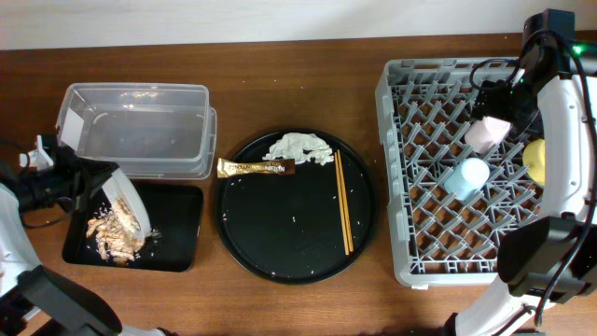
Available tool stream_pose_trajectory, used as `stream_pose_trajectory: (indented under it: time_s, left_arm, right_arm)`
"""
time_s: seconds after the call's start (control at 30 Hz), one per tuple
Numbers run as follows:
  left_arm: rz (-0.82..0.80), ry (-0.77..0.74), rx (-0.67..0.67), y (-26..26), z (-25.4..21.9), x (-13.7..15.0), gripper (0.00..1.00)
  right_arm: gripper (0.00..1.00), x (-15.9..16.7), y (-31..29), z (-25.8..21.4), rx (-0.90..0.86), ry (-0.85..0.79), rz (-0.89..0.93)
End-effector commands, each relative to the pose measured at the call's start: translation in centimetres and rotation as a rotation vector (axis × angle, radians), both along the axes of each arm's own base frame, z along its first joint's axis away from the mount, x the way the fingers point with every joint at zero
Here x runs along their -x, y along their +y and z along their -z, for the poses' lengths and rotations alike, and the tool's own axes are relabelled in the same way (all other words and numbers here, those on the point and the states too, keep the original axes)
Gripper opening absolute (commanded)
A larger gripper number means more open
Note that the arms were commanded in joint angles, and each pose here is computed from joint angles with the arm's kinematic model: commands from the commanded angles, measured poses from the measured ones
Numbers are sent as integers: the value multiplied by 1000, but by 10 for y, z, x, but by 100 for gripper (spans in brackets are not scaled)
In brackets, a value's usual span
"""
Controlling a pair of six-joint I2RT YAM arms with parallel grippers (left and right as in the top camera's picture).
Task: Sort waste into correct bins and load items into the dishwasher rack
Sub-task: 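Tilt the white plate over the black tray with the left gripper, shaking shells off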
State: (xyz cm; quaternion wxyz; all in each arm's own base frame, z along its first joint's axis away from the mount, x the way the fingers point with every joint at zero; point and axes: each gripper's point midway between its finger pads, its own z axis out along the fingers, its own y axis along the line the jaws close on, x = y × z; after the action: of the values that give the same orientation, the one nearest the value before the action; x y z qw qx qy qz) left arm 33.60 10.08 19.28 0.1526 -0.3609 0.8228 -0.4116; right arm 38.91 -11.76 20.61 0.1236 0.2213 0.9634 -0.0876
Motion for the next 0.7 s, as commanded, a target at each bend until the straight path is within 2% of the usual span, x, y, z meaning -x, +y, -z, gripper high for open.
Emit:
stream_pose_trajectory:
  time_s: [0.0, 0.03, 0.07, 0.13, 0.2, 0.27, 0.33, 0.37, 0.43, 0.47, 0.53, 0.6, 0.67]
  left_arm:
    - [52, -122, 42, -11, -20, -3, 2]
    - [47, -112, 13, -6, -16, -3, 1]
    - [47, -92, 58, -12, -18, 4, 2]
    - [78, -149, 55, -14, -24, 2, 1]
    - [73, -133, 83, -17, -25, 7, 1]
    - [79, -172, 16, -7, -22, -2, 2]
    - [86, -145, 98, -19, -27, 9, 1]
    - [117, -209, 94, -22, -34, 7, 1]
    - [120, -201, 122, -26, -36, 11, 1]
    - [139, -245, 143, -31, -43, 12, 1]
    - [154, -314, 112, -27, -47, 6, 1]
    - [148, -284, 147, -32, -48, 10, 1]
    - [153, -300, 122, -29, -46, 8, 1]
  right_arm:
    - [98, 0, -3, 1, 10, 3, 14]
    - [98, 0, -3, 1, 10, 3, 14]
    - [98, 0, -3, 1, 10, 3, 14]
    - [99, 0, -3, 1, 10, 3, 14]
    - [98, 0, -3, 1, 10, 3, 14]
    - [98, 0, -3, 1, 10, 3, 14]
    - [98, 0, -3, 1, 10, 3, 14]
    - [99, 0, -3, 1, 10, 3, 14]
    - [98, 0, -3, 1, 10, 3, 14]
    - [98, 0, -3, 1, 10, 3, 14]
    - [98, 0, -3, 1, 10, 3, 14]
    - [98, 0, -3, 1, 10, 3, 14]
    - [98, 0, -3, 1, 10, 3, 14]
